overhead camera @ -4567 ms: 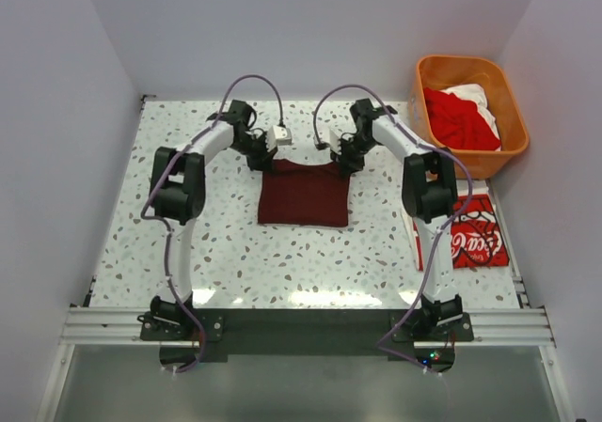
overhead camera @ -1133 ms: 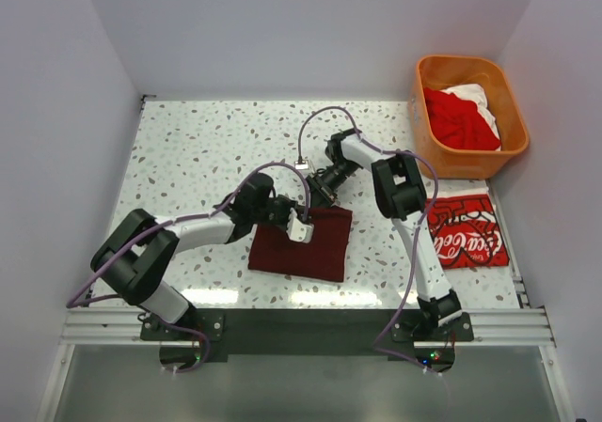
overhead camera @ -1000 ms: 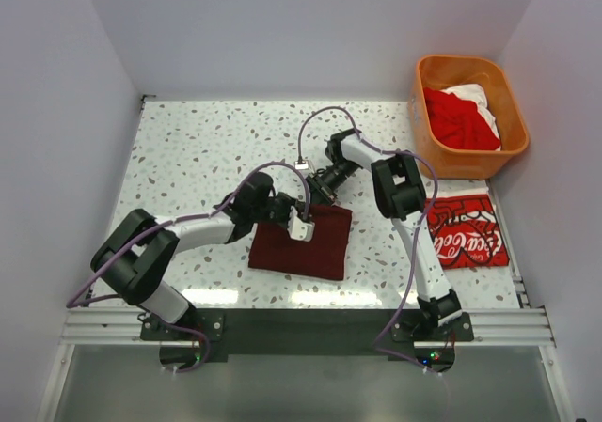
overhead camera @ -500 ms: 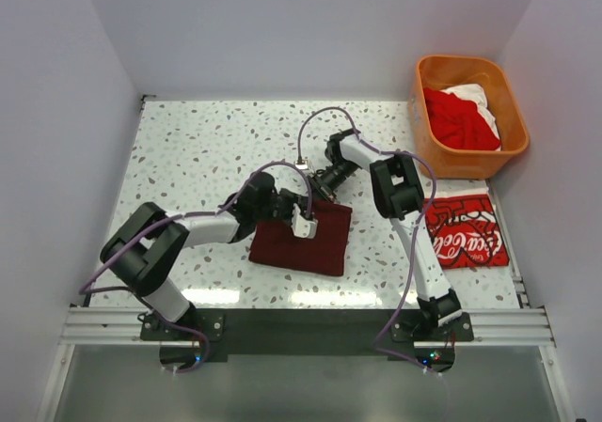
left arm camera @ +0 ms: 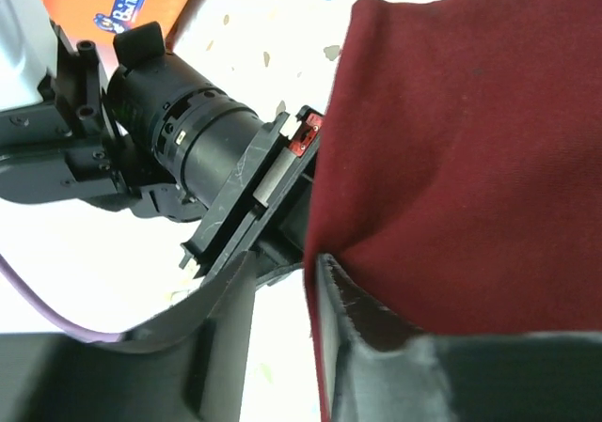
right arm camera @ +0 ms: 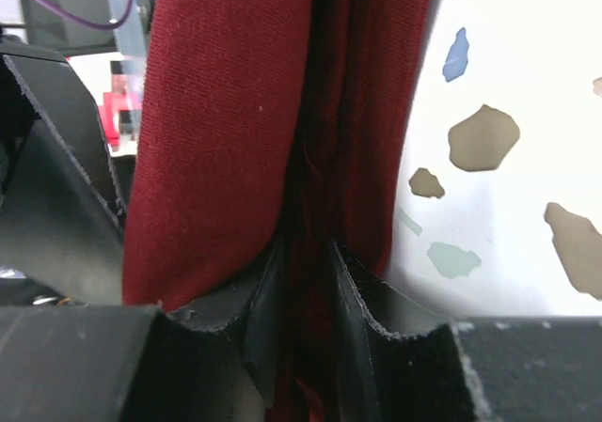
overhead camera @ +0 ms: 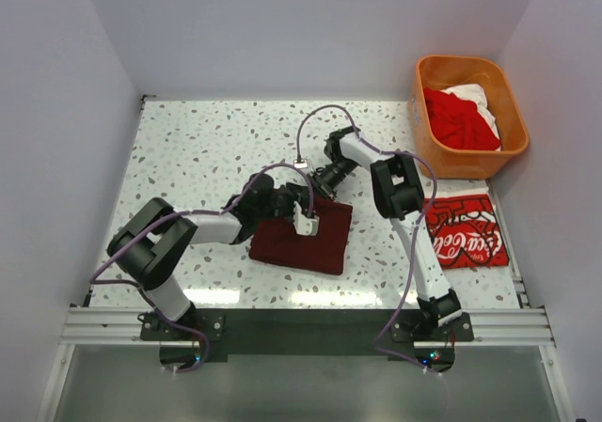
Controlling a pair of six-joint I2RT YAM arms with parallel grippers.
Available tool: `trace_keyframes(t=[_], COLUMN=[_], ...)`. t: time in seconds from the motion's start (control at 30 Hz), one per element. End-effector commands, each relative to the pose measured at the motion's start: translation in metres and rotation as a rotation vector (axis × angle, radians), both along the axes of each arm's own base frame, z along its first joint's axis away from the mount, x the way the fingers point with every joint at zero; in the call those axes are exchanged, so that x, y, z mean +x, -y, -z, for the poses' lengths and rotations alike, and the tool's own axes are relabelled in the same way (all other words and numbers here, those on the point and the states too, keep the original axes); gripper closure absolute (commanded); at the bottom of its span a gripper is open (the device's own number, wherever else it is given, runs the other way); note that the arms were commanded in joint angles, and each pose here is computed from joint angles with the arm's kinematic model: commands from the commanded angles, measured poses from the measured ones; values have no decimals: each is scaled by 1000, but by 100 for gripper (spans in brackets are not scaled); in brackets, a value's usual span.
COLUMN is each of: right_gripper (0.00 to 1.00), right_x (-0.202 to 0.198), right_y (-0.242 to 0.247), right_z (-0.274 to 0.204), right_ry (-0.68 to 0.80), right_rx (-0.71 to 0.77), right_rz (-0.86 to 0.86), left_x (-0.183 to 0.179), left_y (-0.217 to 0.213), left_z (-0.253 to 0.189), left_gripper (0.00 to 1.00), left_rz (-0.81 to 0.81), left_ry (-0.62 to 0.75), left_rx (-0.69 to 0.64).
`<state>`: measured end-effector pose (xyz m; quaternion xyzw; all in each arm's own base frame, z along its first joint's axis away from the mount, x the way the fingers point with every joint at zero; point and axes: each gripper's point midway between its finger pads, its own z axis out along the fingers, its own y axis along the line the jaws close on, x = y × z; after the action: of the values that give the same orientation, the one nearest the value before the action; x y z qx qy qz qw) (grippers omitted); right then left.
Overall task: Fold and stack the t-shirts
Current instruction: Fold the tshirt
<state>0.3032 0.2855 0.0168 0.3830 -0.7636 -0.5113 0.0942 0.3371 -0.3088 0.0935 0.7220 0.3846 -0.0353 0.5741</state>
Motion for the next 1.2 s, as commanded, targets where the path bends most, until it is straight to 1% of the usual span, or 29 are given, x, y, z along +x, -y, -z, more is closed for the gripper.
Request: trace_keyframes(t=[0.0, 0.07, 0.1, 0.13, 0.17, 0.2, 0.23, 0.3, 0.33, 0.43, 0.47, 0.5, 0.53, 0.57, 0.6, 0.63, 0.67, 0.7, 0.73, 0.77, 0.8, 0.87, 0.93, 1.0, 1.03, 1.07, 1.1, 1.13, 1.17], right_gripper=[69, 69, 69, 69, 68, 68, 68, 68, 67, 67, 66, 66, 66, 65, 64, 63, 59, 55, 53, 48, 46, 45, 45, 45, 45, 45, 45, 45, 46], right_x=[14, 19, 21, 22, 23, 25, 25, 28, 30, 38, 42, 49, 54, 59, 68, 73, 80, 85, 89, 95, 97, 108, 114, 124, 132, 136, 142, 146, 146], right_y=[23, 23, 22, 22, 22, 22, 21, 19, 20, 21, 23, 23, 25, 26, 28, 29, 29, 32, 33, 32, 33, 35, 40, 43, 46, 48, 58, 63, 68], right_z=[7, 6, 2, 1, -2, -5, -7, -16, -18, -26, -27, -31, -34, -37, -43, -49, -55, -58, -61, -71, -73, -83, -89, -101, -105, -109, -115, -118, -120], right_ry=[146, 173, 185, 196, 208, 223, 233, 264, 276, 325, 350, 391, 418, 449, 502, 538, 578, 612, 638, 690, 707, 781, 819, 870, 904, 913, 924, 925, 903], right_rx=[-115, -125, -125, -132, -134, -138, -141, -142, -144, -158, -176, -184, -195, -199, -220, -223, -228, -244, -251, -244, -249, -260, -279, -284, -292, -299, -307, -309, -305], right_rz=[-74, -72, -68, -72, -74, -78, -82, -82, -81, -79, -87, -89, -92, -97, -101, -101, -96, -96, -94, -87, -85, -75, -65, -27, -6, 21, 54, 76, 96], left_x=[3, -3, -6, -8, -9, -15, -18, -25, -30, -33, -29, -31, -31, -30, -28, -21, -15, -19, -15, -10, -9, -3, 7, 13, 24, 26, 39, 45, 46], left_y=[1, -2, -6, -7, -12, -18, -19, -32, -35, -50, -58, -64, -66, -78, -80, -83, -93, -99, -99, -107, -111, -115, -112, -112, -109, -110, -107, -106, -105], left_z=[-38, -55, -52, -68, -70, -60, -73, -64, -71, -75, -76, -71, -75, -67, -64, -72, -72, -55, -63, -61, -50, -50, -46, -30, -35, -30, -27, -25, -22], left_gripper=[61, 58, 58, 58, 57, 56, 55, 55, 55, 54, 54, 54, 54, 54, 54, 54, 53, 53, 52, 52, 52, 52, 52, 52, 52, 53, 53, 53, 53], left_rz=[-11, -13, -28, -31, -50, -61, -48, -69, -61, -103, -138, -157, -154, -193, -200, -211, -237, -250, -233, -257, -271, -270, -258, -266, -266, -270, -270, -268, -268], left_ry=[76, 70, 10, 8, -40, -113, -122, -212, -220, -280, -314, -358, -390, -464, -515, -536, -574, -669, -688, -721, -780, -824, -867, -935, -926, -956, -969, -981, -1015], left_rx=[-65, -88, -84, -106, -115, -77, -83, -50, -60, -86, -105, -93, -94, -84, -89, -106, -113, -78, -93, -102, -95, -111, -119, -103, -109, -100, -96, -95, -91])
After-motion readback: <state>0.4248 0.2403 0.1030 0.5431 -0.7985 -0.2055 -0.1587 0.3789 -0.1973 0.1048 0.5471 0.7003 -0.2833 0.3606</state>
